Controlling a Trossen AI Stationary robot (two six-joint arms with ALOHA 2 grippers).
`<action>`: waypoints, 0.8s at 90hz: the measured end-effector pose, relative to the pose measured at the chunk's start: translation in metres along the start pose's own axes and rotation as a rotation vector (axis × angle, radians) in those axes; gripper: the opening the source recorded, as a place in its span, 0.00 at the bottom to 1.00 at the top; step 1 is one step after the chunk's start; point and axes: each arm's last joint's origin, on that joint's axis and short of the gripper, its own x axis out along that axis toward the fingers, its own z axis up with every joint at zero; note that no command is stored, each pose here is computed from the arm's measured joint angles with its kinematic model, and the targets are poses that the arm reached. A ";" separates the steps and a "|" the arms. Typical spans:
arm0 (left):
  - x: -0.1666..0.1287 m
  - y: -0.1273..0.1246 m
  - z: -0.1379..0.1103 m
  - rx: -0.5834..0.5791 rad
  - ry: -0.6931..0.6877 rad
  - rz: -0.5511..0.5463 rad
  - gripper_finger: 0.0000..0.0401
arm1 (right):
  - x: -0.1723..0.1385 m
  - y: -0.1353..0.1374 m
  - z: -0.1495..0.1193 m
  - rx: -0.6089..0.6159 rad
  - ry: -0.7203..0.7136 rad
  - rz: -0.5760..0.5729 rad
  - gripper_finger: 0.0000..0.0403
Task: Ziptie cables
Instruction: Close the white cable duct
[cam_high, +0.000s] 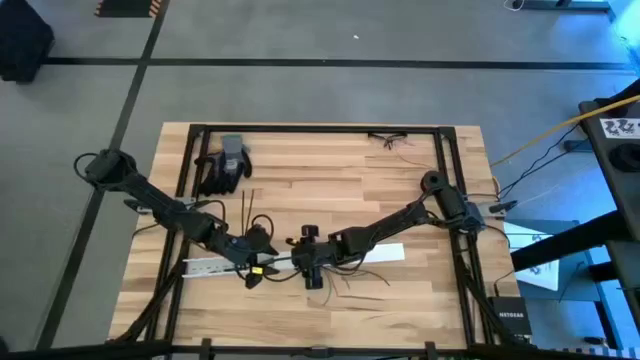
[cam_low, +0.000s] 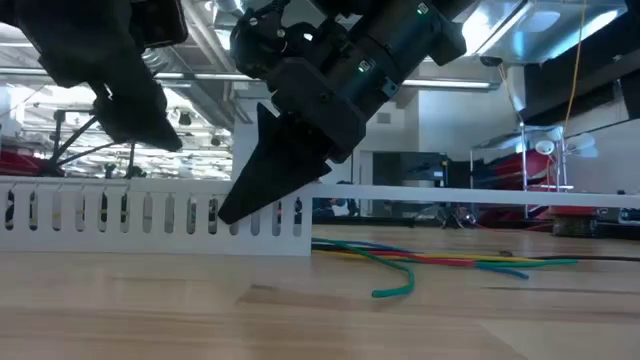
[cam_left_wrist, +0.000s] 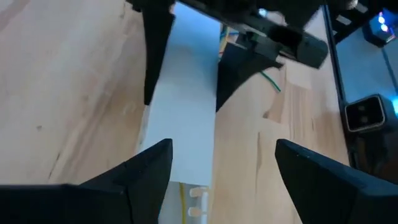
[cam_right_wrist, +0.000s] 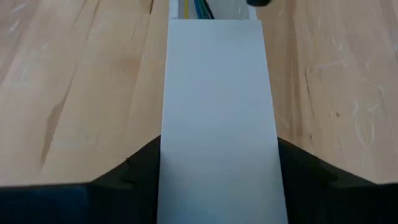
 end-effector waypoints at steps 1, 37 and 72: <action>0.000 0.000 0.000 0.002 0.000 0.000 0.69 | 0.000 0.000 0.000 -0.002 0.000 0.000 0.56; 0.000 0.000 0.000 -0.149 0.008 -0.009 0.70 | 0.000 0.000 0.000 -0.018 -0.001 0.000 0.56; 0.000 0.000 0.002 -0.140 0.008 -0.030 0.98 | 0.000 0.000 0.000 -0.020 -0.001 0.001 0.56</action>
